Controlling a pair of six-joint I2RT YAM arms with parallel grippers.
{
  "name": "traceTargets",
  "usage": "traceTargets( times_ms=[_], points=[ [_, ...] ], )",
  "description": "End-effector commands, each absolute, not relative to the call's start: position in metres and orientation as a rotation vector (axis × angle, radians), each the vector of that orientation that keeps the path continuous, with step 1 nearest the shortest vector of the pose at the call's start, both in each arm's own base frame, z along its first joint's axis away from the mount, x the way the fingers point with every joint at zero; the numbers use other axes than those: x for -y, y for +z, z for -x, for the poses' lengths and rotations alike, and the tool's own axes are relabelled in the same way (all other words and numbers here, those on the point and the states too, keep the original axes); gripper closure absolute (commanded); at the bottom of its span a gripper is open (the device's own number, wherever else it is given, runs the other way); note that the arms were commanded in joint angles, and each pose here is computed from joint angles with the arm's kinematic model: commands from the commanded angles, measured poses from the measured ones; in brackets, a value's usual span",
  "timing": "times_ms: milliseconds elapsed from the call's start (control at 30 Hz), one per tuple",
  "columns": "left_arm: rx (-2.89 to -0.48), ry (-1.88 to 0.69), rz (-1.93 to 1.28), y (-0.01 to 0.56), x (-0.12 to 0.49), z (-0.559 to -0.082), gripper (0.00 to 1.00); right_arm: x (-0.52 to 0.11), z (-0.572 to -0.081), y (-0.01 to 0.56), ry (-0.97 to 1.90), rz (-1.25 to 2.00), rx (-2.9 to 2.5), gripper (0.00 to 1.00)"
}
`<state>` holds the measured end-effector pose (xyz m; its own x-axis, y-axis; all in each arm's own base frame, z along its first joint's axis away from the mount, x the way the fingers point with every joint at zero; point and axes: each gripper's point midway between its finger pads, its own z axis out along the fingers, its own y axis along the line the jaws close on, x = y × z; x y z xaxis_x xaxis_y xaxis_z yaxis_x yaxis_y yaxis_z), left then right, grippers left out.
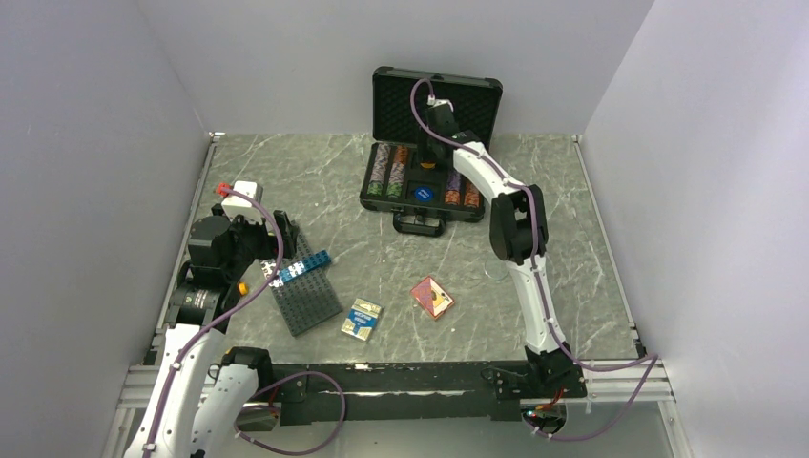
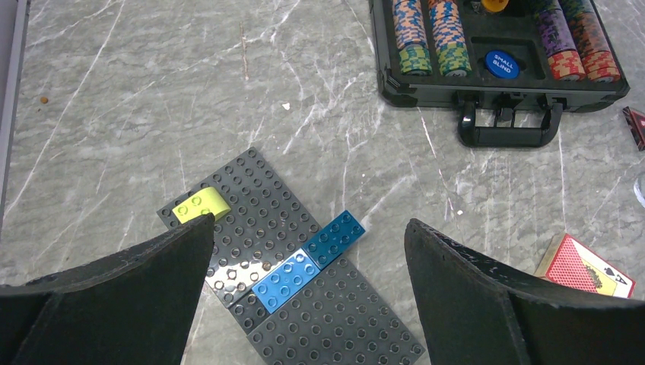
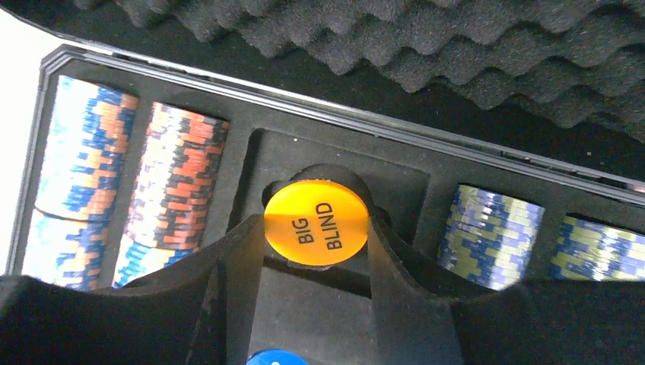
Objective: Pack up texas hold em set
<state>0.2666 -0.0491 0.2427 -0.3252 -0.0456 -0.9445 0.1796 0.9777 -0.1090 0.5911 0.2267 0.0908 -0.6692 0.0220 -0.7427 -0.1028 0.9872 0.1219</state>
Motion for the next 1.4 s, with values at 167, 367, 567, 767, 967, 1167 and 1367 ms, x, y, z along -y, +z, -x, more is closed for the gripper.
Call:
traceTargets(
  times_ms=[167,367,567,767,967,1167,1367],
  points=[
    [-1.841,-0.23,-0.097,0.256,0.05,-0.271,0.01,-0.223,-0.597,0.081,0.179,0.009,-2.31,0.58],
    [-1.841,-0.23,-0.096,0.256,0.05,-0.271,0.01,-0.219,-0.588,0.065,0.152,0.008,-2.352,0.54],
    [-1.841,-0.229,-0.095,0.256,0.05,-0.271,0.01,-0.218,-0.586,0.059,0.145,0.011,-2.37,0.43],
    [-1.841,-0.228,-0.095,0.256,0.05,-0.27,0.01,-0.22,-0.587,0.065,0.158,0.026,-2.358,0.28],
    [-1.841,-0.229,-0.096,0.256,0.05,-0.27,0.01,-0.224,-0.589,0.084,0.183,0.047,-2.319,0.27],
    [-1.84,-0.228,-0.095,0.256,0.05,-0.27,0.01,-0.228,-0.59,0.124,0.196,0.064,-2.237,0.28],
    [-1.841,-0.227,-0.094,0.256,0.049,-0.27,0.01,-0.229,-0.593,0.146,0.2,0.069,-2.19,0.3]
  ],
)
